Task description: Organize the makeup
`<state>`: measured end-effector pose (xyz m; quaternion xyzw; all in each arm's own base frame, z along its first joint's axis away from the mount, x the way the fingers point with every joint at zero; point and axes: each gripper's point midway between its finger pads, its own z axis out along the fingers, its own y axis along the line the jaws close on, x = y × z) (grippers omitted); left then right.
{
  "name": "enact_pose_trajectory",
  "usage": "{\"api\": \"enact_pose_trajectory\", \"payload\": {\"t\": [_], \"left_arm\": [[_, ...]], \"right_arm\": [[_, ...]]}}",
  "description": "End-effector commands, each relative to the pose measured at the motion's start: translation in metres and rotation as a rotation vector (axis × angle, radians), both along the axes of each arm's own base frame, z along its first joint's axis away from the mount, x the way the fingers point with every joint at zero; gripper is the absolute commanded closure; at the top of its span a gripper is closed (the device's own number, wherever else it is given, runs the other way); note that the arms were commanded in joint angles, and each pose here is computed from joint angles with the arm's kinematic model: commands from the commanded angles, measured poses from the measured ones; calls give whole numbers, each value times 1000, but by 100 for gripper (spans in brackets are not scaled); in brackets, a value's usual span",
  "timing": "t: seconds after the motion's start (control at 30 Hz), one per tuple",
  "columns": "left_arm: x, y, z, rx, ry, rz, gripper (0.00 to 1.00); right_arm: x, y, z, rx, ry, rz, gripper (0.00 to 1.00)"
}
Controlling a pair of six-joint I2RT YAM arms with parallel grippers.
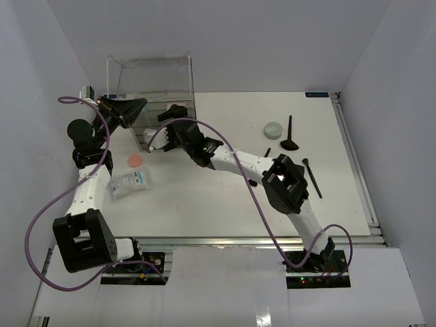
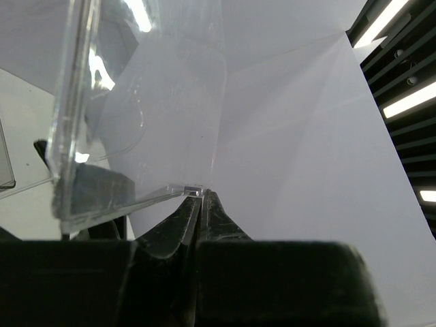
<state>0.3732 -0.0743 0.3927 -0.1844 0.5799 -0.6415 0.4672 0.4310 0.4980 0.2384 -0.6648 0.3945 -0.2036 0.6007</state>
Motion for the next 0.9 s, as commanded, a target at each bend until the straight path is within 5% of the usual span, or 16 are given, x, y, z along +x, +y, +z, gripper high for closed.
{"api": "enact_pose_trajectory", "payload": {"t": [0.0, 0.23, 0.43, 0.57, 0.67, 0.87], "left_arm": [[-7, -2, 27, 22, -93, 8, 100], [-9, -2, 24, 23, -86, 6, 100], [-10, -2, 20, 31, -83, 9, 100], [-9, -2, 18, 29, -79, 10, 100], [-8, -2, 16, 28, -78, 12, 100], [-8, -2, 18, 27, -81, 9, 100]], "right_arm": [[-72, 4, 8, -94, 145, 231, 2], [-210, -40, -59, -345, 610, 586, 4], [-270, -129, -93, -309, 952, 544, 7], [-248, -180, -84, -80, 1165, 325, 8], [-203, -237, -78, 203, 1326, -16, 8], [-164, -323, -113, 346, 1263, -533, 5]]}}
